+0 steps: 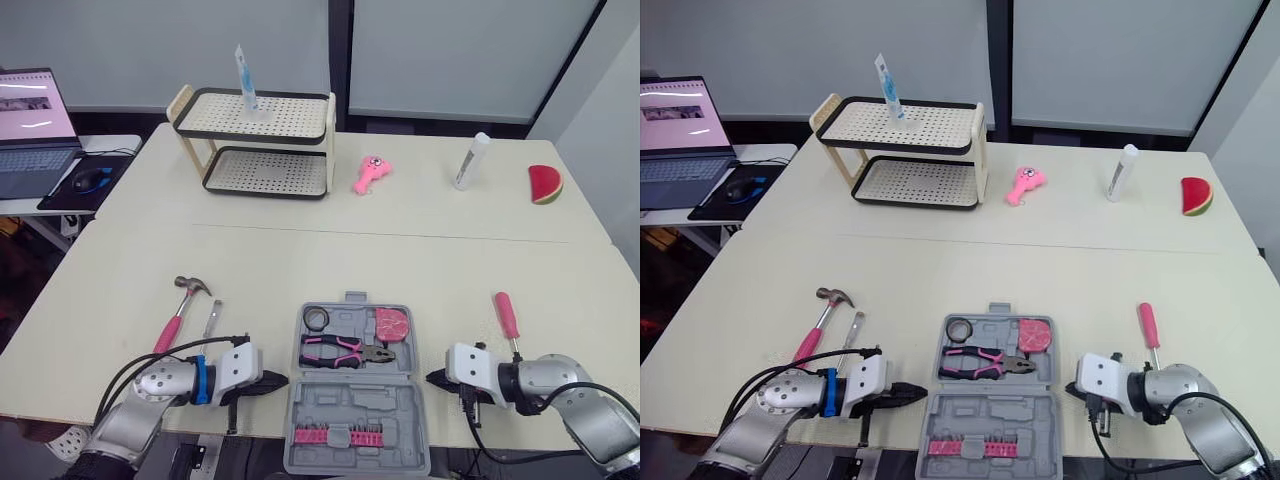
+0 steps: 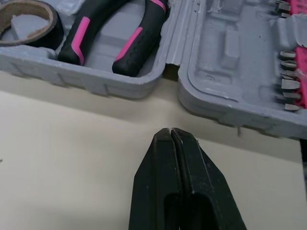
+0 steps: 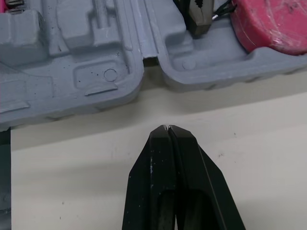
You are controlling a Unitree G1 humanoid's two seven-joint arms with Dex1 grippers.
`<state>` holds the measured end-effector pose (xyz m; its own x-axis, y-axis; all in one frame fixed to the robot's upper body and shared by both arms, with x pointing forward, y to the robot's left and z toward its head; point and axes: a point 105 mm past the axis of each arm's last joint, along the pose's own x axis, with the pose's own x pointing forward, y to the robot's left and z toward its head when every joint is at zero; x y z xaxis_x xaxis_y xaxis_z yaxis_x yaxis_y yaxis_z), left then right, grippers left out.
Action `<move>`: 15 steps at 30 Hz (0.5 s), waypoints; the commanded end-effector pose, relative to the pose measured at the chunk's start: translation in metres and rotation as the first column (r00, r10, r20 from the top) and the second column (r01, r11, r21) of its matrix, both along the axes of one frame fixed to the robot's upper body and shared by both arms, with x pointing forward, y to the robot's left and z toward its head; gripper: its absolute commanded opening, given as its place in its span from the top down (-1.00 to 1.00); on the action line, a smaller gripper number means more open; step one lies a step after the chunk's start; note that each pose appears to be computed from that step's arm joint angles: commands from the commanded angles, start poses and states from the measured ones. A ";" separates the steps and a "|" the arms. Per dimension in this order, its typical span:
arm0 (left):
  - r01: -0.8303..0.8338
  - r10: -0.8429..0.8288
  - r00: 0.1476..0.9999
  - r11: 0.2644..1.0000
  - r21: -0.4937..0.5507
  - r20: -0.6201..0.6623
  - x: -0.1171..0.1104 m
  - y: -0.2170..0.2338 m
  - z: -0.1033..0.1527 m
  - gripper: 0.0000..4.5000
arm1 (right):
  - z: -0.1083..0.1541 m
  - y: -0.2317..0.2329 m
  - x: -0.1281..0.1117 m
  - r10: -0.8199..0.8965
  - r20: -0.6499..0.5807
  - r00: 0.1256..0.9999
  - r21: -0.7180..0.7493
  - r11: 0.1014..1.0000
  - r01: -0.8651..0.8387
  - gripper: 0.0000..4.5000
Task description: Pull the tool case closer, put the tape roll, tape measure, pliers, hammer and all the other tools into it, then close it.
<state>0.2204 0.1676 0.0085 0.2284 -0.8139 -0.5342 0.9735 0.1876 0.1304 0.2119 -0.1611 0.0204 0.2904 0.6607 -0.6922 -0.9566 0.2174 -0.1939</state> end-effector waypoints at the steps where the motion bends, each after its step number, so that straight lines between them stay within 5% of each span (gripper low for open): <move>1: 0.000 0.000 1.000 1.000 0.002 0.010 0.003 -0.005 -0.002 1.00 | 0.006 0.007 0.002 0.020 0.029 0.999 0.019 1.000 -0.021 0.99; 15: 0.043 -0.043 0.999 0.998 -0.038 -0.004 0.006 -0.032 0.008 1.00 | 0.008 0.027 0.002 0.049 0.026 0.998 0.064 0.997 -0.050 0.99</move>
<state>0.2284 0.1471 0.0107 0.2122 -0.8245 -0.5246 0.9772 0.1809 0.1110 0.2129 -0.1432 0.0196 0.2687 0.6937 -0.6683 -0.9632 0.2015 -0.1780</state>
